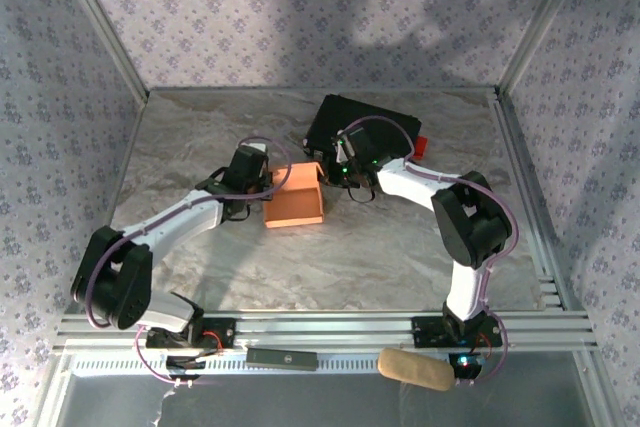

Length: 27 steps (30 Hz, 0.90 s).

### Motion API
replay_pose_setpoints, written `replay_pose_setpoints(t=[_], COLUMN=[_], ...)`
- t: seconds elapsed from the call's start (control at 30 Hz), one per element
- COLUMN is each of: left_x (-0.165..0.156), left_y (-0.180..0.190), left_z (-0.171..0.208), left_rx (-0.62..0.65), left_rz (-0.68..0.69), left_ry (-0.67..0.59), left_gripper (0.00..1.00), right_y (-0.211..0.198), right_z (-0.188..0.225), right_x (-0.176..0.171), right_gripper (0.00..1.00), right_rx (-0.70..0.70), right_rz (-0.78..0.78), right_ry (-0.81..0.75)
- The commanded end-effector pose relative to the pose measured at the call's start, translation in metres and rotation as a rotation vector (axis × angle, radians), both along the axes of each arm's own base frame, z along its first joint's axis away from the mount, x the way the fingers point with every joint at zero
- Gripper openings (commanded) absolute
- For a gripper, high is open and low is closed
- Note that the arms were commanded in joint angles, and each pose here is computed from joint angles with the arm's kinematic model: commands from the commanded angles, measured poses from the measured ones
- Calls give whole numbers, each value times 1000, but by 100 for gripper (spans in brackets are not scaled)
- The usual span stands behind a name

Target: Fold the paper box

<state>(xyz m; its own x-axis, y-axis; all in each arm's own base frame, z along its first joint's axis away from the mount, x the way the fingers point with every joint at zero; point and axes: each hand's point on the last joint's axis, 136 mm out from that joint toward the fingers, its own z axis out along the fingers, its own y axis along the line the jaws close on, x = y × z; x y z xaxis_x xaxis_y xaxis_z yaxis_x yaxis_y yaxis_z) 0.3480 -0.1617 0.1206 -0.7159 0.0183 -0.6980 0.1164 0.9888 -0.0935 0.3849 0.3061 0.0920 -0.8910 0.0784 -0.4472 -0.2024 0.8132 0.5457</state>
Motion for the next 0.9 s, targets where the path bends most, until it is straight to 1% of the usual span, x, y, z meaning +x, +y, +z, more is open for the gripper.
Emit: replay_pose_setpoints(t=[0.0, 0.1, 0.23, 0.37, 0.5, 0.67, 0.77, 0.87], left_x=[1, -1, -6, -10, -12, -13, -13, -12], left_y=[-9, -10, -12, -9, -6, -2, -3, -6], left_z=[21, 25, 17, 10, 13, 13, 9, 10], left_rx=[-115, -146, -127, -103, -77, -47, -48, -37], left_rz=[37, 51, 46, 53, 67, 78, 89, 105], left_ry=[-83, -92, -36, -9, 2, 2, 2, -23], left_gripper=[7, 8, 11, 21, 23, 21, 15, 8], right_y=[4, 4, 3, 3, 2, 1, 2, 2], right_z=[11, 10, 10, 11, 11, 11, 11, 10], right_x=[-1, -1, -1, 0, 0, 0, 0, -1], right_gripper=[18, 18, 18, 17, 17, 16, 16, 15], right_rx=[11, 7, 5, 5, 2, 0, 2, 5], right_rz=[-2, -4, -6, -9, -11, -14, -11, -9], right_ry=[-23, -24, -25, -27, -25, -25, -26, -30])
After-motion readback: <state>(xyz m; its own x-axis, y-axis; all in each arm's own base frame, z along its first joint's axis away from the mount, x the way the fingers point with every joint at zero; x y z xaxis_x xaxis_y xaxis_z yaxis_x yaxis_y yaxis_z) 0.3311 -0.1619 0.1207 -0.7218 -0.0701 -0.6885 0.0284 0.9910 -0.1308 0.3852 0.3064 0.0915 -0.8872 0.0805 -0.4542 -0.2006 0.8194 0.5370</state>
